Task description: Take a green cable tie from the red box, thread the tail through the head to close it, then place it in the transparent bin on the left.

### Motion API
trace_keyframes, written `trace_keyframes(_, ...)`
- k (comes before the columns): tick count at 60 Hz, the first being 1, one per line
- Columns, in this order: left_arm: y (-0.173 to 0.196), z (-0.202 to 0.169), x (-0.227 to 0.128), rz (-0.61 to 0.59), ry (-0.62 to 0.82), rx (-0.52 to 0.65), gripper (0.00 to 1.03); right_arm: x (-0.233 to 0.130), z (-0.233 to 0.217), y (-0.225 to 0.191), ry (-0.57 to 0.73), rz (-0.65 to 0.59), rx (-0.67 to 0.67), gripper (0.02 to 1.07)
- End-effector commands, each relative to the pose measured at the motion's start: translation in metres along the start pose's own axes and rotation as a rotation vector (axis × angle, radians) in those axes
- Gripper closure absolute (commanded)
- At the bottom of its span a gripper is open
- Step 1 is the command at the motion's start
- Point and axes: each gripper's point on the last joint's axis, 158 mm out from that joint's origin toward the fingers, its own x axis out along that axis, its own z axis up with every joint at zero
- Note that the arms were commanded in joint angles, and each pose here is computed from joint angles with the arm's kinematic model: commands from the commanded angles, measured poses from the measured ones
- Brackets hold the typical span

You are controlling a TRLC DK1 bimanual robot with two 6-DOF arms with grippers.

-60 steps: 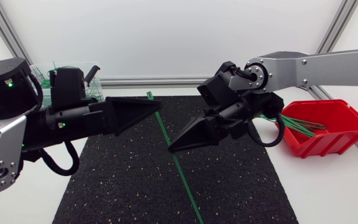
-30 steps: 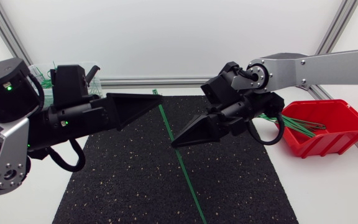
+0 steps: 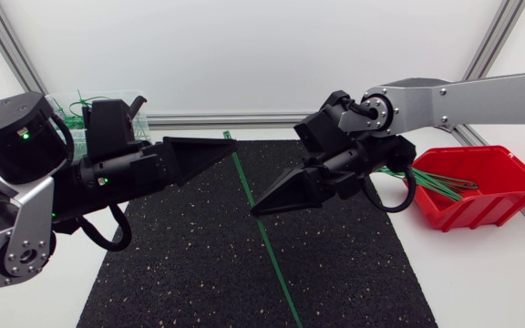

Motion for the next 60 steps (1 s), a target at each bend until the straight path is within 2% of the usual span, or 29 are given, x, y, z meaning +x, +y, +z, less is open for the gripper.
trace_keyframes(1, 0.0033, -0.0096, -0.0004, 0.001, 0.012, -0.036, 0.72, -0.0029, 0.0038, -0.0040, -0.011, -0.005, 0.009, 1.01)
trace_keyframes(4, 0.0042, -0.0102, -0.0001, 0.003, 0.014, -0.036, 0.73, -0.0034, 0.0040, -0.0044, -0.012, -0.006, 0.008, 1.01)
trace_keyframes(8, 0.0048, -0.0114, -0.0004, 0.004, 0.016, -0.040, 0.83, -0.0039, 0.0041, -0.0047, -0.013, -0.007, 0.008, 1.01)
trace_keyframes(36, 0.0018, -0.0173, 0.0029, -0.005, 0.031, -0.044, 0.84, -0.0040, 0.0041, -0.0036, -0.014, -0.008, 0.002, 1.01)
trace_keyframes(39, 0.0027, -0.0162, 0.0030, 0.000, 0.025, -0.043, 0.92, -0.0044, 0.0038, -0.0039, -0.015, -0.009, 0.004, 1.01)
trace_keyframes(60, 0.0057, -0.0152, 0.0033, 0.012, 0.018, -0.048, 0.93, -0.0056, 0.0033, -0.0023, -0.017, -0.012, -0.002, 1.01)
